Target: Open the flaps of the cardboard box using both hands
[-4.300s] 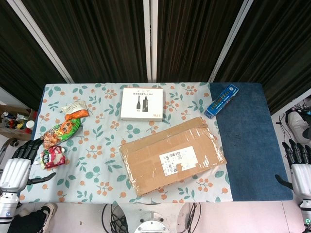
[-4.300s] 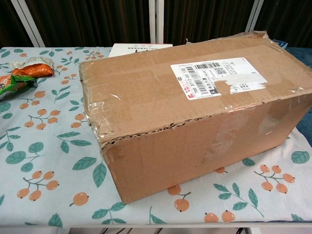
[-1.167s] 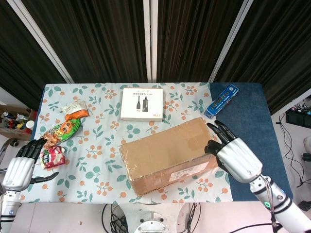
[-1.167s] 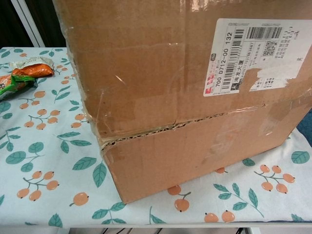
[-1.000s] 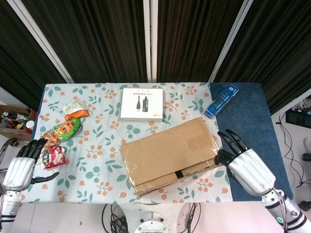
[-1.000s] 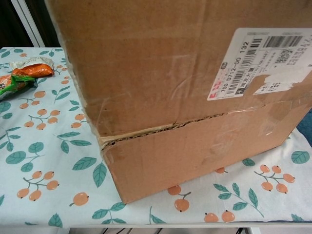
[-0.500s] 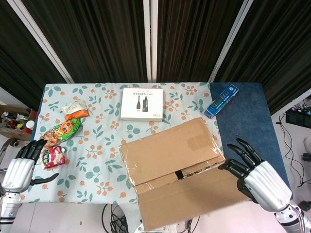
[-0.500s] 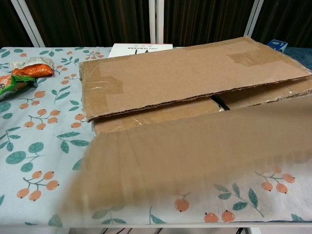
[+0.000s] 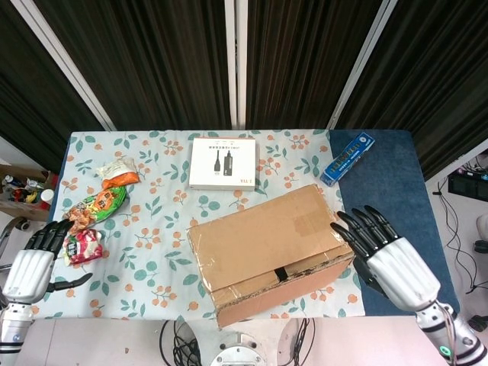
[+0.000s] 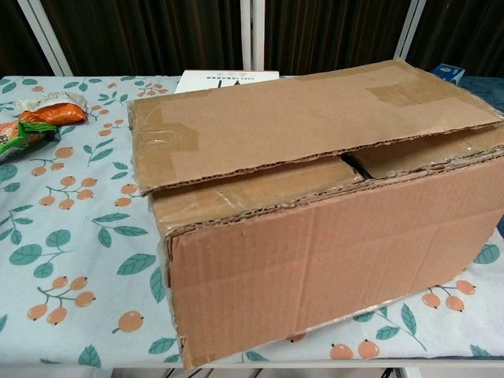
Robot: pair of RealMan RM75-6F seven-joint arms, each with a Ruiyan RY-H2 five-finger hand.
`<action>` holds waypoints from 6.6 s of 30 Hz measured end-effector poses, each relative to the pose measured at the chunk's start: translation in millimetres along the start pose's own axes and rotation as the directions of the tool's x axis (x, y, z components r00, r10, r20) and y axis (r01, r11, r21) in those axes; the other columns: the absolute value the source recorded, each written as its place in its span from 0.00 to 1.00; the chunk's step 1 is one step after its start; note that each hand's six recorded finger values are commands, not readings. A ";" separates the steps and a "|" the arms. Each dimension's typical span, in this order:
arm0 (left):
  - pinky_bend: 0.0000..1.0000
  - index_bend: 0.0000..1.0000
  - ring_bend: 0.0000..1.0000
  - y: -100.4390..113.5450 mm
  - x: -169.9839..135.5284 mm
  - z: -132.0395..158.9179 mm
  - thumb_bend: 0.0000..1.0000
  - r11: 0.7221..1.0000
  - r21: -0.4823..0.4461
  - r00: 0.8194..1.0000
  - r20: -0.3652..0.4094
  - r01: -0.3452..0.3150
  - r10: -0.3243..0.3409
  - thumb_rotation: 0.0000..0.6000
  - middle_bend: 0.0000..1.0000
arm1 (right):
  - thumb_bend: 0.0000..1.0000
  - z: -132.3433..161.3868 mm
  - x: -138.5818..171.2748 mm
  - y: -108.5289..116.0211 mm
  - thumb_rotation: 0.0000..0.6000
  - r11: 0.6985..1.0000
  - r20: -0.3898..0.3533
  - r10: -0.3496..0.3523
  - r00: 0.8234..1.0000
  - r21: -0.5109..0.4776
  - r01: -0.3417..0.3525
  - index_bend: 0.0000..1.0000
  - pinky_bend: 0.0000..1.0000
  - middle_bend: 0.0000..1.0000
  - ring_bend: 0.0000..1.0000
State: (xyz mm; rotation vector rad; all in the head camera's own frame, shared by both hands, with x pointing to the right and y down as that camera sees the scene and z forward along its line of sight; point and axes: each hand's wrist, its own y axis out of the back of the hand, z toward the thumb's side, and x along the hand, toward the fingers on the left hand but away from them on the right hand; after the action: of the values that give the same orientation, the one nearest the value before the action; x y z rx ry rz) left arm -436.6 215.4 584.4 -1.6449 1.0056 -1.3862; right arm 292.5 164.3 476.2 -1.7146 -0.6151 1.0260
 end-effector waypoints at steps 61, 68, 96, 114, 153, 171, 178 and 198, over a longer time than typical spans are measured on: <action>0.18 0.05 0.07 10.7 -4.8 -22.0 0.02 0.999 -0.009 0.998 -0.046 -0.035 0.035 0.61 0.07 | 0.37 10.5 -219.1 -23.5 1.00 0.994 0.139 -0.085 0.987 0.077 0.075 0.00 0.00 0.00 0.00; 0.18 0.05 0.07 13.6 -5.5 -25.6 0.02 0.999 -0.006 0.998 -0.055 -0.040 0.039 0.60 0.07 | 0.35 -15.0 -241.8 -10.0 1.00 0.991 0.228 -0.133 0.965 0.025 0.131 0.00 0.00 0.00 0.00; 0.18 0.06 0.07 48.9 77.8 99.4 0.02 0.999 -0.032 0.914 0.405 -0.020 0.032 0.66 0.07 | 0.46 -119.3 17.1 8.9 1.00 0.969 0.426 -0.241 0.872 0.057 0.240 0.00 0.00 0.00 0.00; 0.18 0.14 0.07 40.4 149.1 293.5 0.00 0.992 0.010 0.647 0.757 0.123 -0.087 0.70 0.14 | 0.52 -146.0 126.7 -4.9 1.00 0.957 0.534 -0.258 0.805 0.028 0.289 0.00 0.00 0.00 0.00; 0.18 0.42 0.07 -22.0 154.8 372.1 0.00 0.947 0.121 0.517 0.813 0.298 -0.267 0.28 0.36 | 0.59 -163.1 126.3 -9.9 1.00 0.943 0.556 -0.269 0.787 -0.013 0.331 0.00 0.00 0.00 0.00; 0.18 0.67 0.09 10.1 149.2 372.1 0.00 0.962 0.144 0.507 0.826 0.230 -0.245 0.28 0.53 | 0.58 -166.1 127.6 -4.8 1.00 0.932 0.558 -0.289 0.778 -0.021 0.361 0.00 0.00 0.00 0.00; 0.18 0.70 0.09 43.0 145.5 359.0 0.00 0.968 0.179 0.535 0.808 0.175 -0.246 0.28 0.53 | 0.58 -162.2 125.2 -0.4 1.00 0.928 0.546 -0.300 0.782 -0.023 0.371 0.00 0.00 0.00 0.00; 0.18 0.59 0.11 106.7 126.2 270.7 0.00 0.962 -0.006 0.722 0.662 0.272 -0.199 0.11 0.40 | 0.58 -142.3 111.9 6.5 1.00 0.928 0.504 -0.313 0.805 -0.018 0.372 0.00 0.00 0.00 0.00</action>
State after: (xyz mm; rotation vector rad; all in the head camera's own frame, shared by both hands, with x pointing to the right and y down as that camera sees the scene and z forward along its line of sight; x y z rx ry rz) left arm -166.1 71.7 502.2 -2.1784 0.4566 -0.7749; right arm 471.2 179.5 450.8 -1.3563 -1.2925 1.1833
